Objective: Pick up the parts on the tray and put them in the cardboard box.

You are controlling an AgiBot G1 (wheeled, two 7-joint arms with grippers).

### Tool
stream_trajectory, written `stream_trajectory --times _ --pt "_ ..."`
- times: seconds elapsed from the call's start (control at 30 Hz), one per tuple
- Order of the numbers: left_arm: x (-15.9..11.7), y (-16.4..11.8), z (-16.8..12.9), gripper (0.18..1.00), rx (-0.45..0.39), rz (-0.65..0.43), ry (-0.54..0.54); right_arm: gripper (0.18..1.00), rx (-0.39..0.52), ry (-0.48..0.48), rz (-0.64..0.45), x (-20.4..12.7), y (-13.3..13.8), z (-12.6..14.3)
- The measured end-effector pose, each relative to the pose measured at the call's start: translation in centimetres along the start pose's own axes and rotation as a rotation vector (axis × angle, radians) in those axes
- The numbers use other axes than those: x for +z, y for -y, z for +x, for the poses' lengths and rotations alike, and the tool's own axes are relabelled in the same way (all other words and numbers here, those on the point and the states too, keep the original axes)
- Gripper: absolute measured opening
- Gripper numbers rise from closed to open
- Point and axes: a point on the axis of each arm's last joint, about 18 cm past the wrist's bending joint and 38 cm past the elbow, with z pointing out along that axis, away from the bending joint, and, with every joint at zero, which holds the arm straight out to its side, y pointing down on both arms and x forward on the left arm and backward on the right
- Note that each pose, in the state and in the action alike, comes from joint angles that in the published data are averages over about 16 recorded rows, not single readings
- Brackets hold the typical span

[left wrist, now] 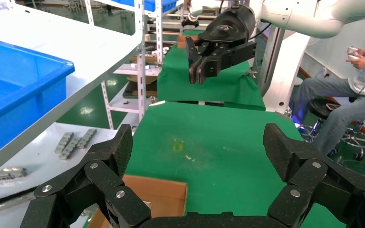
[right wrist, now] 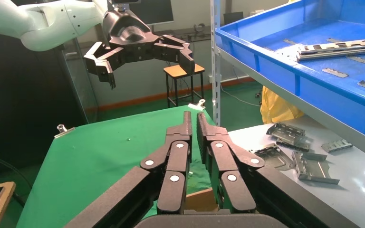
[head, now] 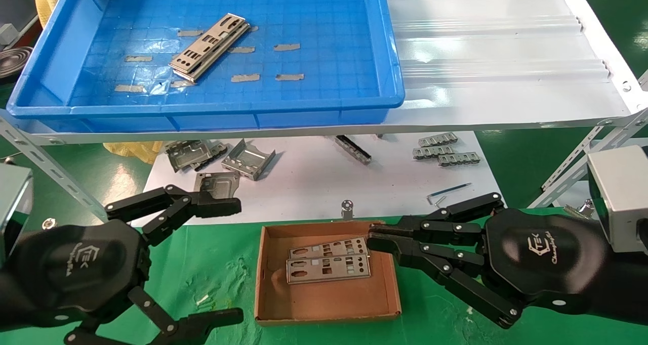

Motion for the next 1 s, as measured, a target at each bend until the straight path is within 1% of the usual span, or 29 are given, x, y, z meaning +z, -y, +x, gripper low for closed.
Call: stream_trajectory --times 0.1,0.23,0.43,0.57,0.77,1.0 --pt "0.0 0.2 -0.2 1.001 0.007 -0.001 0.006 0.238 0.000 0.000 0.000 0.0 0.0 0.0" --pt "0.2 1.0 -1.1 1.001 0.026 -0.005 0.024 0.215 0.000 0.000 0.000 0.0 0.0 0.0" --pt "1.1 3.0 -4.1 1.001 0.071 -0.013 0.073 0.196 0.000 0.000 0.000 0.0 0.0 0.0" --pt "2.0 5.0 -7.3 1.001 0.108 -0.021 0.128 0.192 0.000 0.000 0.000 0.0 0.0 0.0" --pt "3.9 7.6 -13.3 1.001 0.135 -0.041 0.235 0.191 0.000 0.000 0.000 0.0 0.0 0.0" --pt "5.7 8.9 -20.1 1.001 0.128 -0.102 0.392 0.191 0.000 0.000 0.000 0.0 0.0 0.0"
